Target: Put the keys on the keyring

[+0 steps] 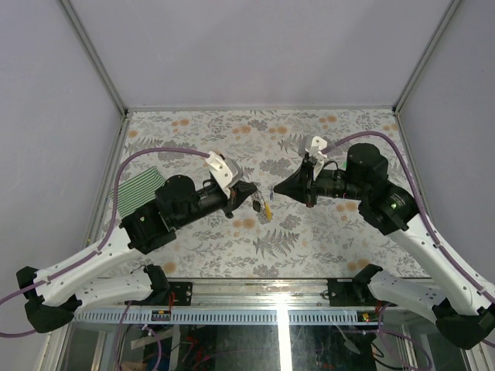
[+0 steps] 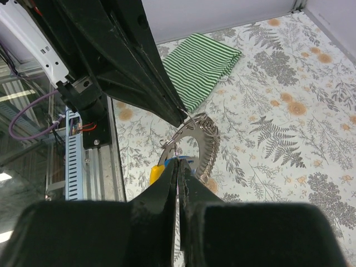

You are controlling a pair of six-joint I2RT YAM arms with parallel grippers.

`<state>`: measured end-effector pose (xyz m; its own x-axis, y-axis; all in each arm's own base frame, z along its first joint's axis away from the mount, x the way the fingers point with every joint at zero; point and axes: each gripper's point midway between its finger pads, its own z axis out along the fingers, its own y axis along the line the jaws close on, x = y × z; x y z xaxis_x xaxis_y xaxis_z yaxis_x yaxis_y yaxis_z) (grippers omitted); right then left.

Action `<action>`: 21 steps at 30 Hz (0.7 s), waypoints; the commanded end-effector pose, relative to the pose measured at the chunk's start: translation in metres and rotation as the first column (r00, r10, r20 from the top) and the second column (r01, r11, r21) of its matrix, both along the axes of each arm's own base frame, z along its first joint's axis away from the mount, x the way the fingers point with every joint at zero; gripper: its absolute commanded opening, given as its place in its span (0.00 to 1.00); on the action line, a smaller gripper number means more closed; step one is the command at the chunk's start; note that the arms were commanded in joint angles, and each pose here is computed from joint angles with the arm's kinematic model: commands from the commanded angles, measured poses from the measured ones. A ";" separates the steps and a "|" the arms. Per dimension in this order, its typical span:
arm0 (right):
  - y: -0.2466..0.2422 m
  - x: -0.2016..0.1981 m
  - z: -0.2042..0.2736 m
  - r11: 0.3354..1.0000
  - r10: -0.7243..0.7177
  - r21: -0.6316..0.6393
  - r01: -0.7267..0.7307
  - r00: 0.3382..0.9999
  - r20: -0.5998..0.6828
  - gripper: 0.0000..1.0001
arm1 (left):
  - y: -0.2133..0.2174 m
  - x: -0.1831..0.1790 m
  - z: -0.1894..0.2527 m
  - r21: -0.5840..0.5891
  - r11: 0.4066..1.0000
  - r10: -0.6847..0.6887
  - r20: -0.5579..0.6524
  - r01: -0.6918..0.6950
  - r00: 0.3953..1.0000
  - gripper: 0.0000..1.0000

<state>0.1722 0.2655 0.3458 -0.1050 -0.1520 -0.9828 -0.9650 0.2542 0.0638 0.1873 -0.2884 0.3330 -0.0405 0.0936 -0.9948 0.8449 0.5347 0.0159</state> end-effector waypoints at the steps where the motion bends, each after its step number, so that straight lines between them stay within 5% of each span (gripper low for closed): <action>1: 0.010 -0.003 0.026 0.998 0.048 0.040 -0.052 0.996 0.081 0.00 | -0.002 -0.007 0.048 -0.124 0.991 -0.031 0.085 0.041 0.996 0.00; 21: 0.025 0.004 0.026 0.998 0.038 0.052 -0.041 0.997 0.062 0.00 | -0.004 -0.014 0.048 -0.128 0.989 -0.066 0.085 0.077 0.994 0.00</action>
<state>0.1695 0.2859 0.3435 -0.1009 -0.1629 -0.9815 -0.9783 0.1958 0.0681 0.1793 -0.2922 0.3357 -0.0353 0.0850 -0.9958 0.8704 0.4923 0.0112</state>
